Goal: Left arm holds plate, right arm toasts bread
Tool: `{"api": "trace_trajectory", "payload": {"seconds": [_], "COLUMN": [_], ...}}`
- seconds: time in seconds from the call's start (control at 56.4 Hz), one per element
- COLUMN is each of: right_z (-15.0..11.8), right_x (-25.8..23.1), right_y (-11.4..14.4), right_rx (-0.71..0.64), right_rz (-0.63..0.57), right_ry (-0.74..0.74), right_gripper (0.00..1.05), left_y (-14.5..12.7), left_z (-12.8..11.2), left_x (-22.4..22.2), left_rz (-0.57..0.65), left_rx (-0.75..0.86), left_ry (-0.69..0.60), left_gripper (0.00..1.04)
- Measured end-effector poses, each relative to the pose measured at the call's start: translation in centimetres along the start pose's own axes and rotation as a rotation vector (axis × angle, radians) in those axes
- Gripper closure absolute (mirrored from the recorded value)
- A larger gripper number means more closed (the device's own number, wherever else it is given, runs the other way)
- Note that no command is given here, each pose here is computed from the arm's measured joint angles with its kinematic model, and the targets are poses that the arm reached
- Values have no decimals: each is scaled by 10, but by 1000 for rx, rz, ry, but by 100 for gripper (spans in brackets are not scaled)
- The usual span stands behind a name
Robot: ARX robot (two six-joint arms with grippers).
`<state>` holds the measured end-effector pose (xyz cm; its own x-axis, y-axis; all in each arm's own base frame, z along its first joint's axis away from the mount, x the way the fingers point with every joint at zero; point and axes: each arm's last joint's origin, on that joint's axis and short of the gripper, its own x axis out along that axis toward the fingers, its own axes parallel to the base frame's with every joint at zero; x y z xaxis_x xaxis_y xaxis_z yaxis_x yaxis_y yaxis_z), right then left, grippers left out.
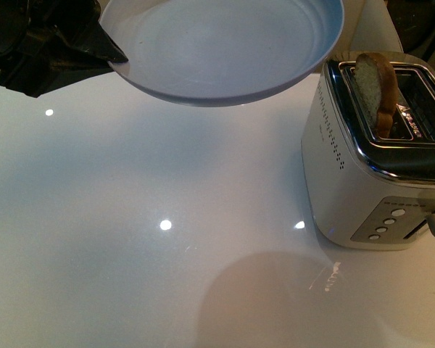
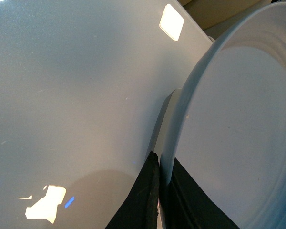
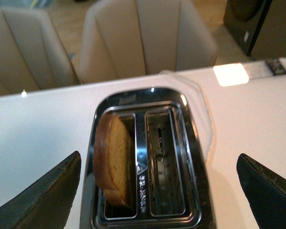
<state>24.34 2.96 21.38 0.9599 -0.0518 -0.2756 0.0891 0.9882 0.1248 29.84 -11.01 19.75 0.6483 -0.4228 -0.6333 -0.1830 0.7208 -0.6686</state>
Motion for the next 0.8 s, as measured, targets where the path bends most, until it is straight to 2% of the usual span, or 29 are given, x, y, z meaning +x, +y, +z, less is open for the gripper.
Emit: {"api": "trace_trajectory", "payload": {"seconds": [0.301, 0.39, 0.461, 0.585, 0.762, 0.798], "right_z": [-1, -7, -17, -27, -43, -45], "right_x": [-1, -6, -19, -33, -54, -57], "right_y": [-1, -4, -12, -20, -37, -39], "right_rx": [0, -58, -95, -114, -132, -132], "right_rz": [13, 73, 83, 77, 79, 70], "right_ry": [-13, -167, -256, -266, -264, -265], "right_gripper": [10, 24, 41, 62, 103, 103], "left_y": [0, 0, 0, 0, 0, 0], "left_z": [0, 0, 0, 0, 0, 0], "left_x": [0, 0, 0, 0, 0, 0], "left_rz": [0, -1, -1, -2, -2, -1], "left_rx": [-1, 0, 0, 0, 0, 0], "left_ry": [-1, 0, 0, 0, 0, -1], "left_gripper": [102, 102, 102, 102, 102, 102]}}
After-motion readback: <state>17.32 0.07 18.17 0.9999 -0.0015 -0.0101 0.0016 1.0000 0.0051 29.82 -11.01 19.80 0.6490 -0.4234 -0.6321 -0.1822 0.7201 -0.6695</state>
